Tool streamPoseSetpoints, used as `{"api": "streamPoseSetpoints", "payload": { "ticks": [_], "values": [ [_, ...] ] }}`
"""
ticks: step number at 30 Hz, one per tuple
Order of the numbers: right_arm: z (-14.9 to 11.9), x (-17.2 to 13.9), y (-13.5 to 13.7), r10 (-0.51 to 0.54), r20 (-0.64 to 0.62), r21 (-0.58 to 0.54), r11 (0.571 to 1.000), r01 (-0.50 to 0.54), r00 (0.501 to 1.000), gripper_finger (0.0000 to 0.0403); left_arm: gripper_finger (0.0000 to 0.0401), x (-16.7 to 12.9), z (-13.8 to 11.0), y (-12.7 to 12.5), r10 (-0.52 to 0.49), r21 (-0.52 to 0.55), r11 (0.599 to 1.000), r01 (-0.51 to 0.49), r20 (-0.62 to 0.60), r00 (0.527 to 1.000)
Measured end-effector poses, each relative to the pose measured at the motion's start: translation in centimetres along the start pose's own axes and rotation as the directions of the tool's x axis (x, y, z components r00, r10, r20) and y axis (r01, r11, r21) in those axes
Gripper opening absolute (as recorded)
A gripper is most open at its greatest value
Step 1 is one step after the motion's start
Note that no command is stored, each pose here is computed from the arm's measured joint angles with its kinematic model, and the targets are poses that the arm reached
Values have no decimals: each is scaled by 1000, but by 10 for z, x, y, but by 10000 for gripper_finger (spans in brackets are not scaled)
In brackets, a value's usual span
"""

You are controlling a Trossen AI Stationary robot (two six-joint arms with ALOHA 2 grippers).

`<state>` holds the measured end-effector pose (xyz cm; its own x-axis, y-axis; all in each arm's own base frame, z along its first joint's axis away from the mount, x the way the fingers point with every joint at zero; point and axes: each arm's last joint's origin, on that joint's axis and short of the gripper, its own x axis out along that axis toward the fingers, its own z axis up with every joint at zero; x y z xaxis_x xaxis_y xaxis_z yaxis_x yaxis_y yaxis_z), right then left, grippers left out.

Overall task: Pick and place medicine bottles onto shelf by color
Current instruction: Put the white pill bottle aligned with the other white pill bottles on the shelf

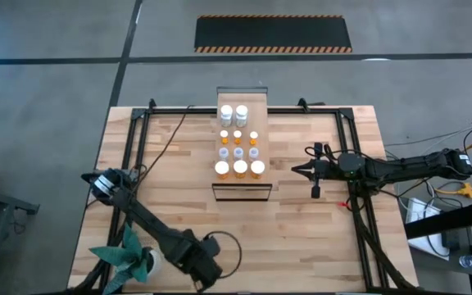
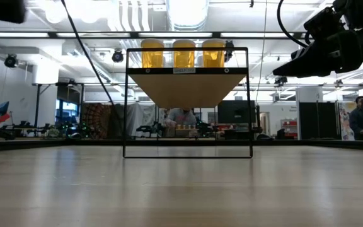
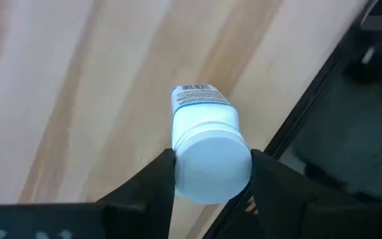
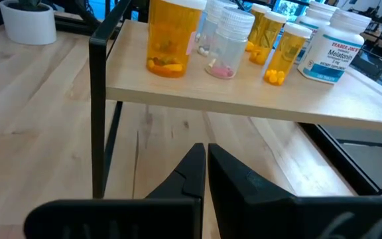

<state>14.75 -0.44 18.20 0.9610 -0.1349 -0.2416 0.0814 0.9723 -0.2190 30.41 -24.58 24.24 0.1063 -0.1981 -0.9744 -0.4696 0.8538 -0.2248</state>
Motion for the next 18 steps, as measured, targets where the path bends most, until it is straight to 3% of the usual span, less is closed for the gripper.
{"api": "streamPoseSetpoints", "payload": {
  "ticks": [6, 11, 18],
  "values": [
    [0, 0, 0, 0, 0, 2, 1000, 0, 1000, 9, 148, -11, 32, 12, -36, -118, 992, 45, 82, 996],
    [0, 0, 0, 0, -1, 2, 1000, 0, 1000, 9, 148, -15, 65, 28, -33, -275, 959, 75, 155, 987],
    [0, 0, 0, 0, -1, 2, 1000, 0, 1000, 9, 148, -13, 108, 46, -98, -344, 917, 201, 294, 951]
  ]
}}
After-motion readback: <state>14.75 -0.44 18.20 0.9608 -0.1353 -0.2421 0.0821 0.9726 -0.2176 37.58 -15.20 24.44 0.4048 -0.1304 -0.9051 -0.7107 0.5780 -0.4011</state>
